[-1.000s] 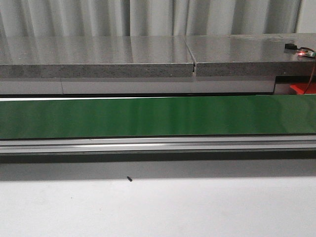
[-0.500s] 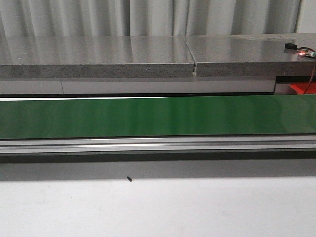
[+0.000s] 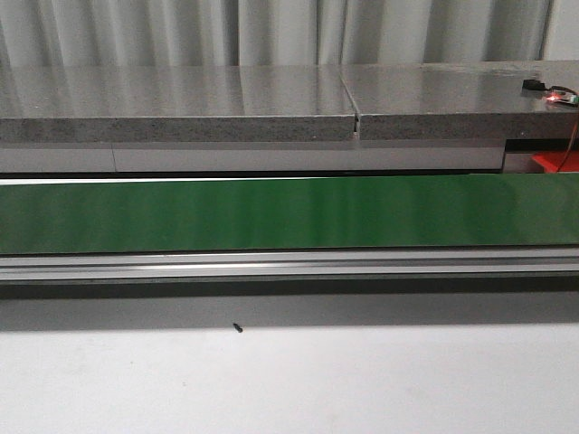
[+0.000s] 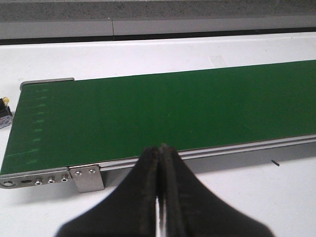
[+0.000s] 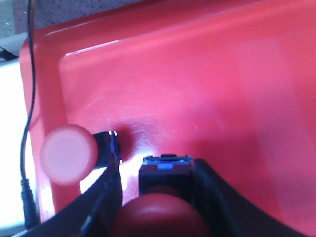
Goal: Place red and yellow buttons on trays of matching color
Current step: 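Carry the red button into the red tray and release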
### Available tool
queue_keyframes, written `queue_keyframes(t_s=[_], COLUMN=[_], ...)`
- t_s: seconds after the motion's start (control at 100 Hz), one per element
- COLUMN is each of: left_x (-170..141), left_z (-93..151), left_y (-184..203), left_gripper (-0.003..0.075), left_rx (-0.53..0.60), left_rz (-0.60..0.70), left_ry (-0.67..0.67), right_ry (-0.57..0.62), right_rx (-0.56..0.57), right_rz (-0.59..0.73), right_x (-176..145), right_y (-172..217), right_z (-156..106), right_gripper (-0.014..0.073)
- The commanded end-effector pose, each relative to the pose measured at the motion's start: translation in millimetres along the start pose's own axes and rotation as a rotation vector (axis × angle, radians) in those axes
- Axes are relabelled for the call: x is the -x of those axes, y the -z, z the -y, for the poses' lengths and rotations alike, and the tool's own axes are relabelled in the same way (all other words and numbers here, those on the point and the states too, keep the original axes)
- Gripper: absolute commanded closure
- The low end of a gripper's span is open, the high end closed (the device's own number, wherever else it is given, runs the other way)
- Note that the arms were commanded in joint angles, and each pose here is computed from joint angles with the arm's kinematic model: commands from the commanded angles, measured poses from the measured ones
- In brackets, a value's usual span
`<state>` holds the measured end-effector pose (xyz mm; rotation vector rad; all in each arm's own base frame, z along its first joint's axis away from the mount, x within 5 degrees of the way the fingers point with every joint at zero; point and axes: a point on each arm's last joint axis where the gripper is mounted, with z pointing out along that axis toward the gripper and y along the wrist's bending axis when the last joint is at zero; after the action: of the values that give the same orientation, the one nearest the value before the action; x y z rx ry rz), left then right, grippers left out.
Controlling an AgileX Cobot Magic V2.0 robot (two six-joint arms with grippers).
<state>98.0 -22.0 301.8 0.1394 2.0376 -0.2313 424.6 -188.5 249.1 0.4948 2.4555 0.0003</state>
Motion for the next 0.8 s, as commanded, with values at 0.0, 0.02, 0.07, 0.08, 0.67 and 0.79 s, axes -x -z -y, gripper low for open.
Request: queue_keyframes(t_s=[0.0, 0.02, 0.07, 0.08, 0.67, 0.79], left_x=[12.5, 12.5, 12.5, 12.5, 12.5, 12.5], left_z=[1.4, 1.4, 1.4, 1.4, 1.4, 1.4], left_y=[3.7, 3.7, 3.7, 3.7, 3.7, 3.7], left_gripper=[0.0741, 0.0741, 0.0741, 0.0741, 0.0741, 0.0741], left_rx=[-0.007, -0.007, -0.007, -0.007, -0.007, -0.007], left_rz=[0.083, 0.083, 0.083, 0.083, 0.083, 0.083], left_ry=[0.009, 0.009, 0.009, 0.009, 0.009, 0.009], right_ry=[0.020, 0.021, 0.021, 0.021, 0.012, 0.012], right_rx=[-0.003, -0.003, -0.002, -0.002, 0.001, -0.001], right_rz=[0.119, 0.122, 0.122, 0.122, 0.047, 0.057], right_x=[25.8, 27.4, 29.8, 30.2, 21.9, 22.8], right_y=[25.5, 25.1, 20.1, 19.5, -21.3, -21.3], right_z=[-1.7, -1.7, -1.0, -0.9, 4.9, 5.1], right_gripper=[0.0433, 0.0433, 0.0433, 0.0433, 0.0426, 0.0309])
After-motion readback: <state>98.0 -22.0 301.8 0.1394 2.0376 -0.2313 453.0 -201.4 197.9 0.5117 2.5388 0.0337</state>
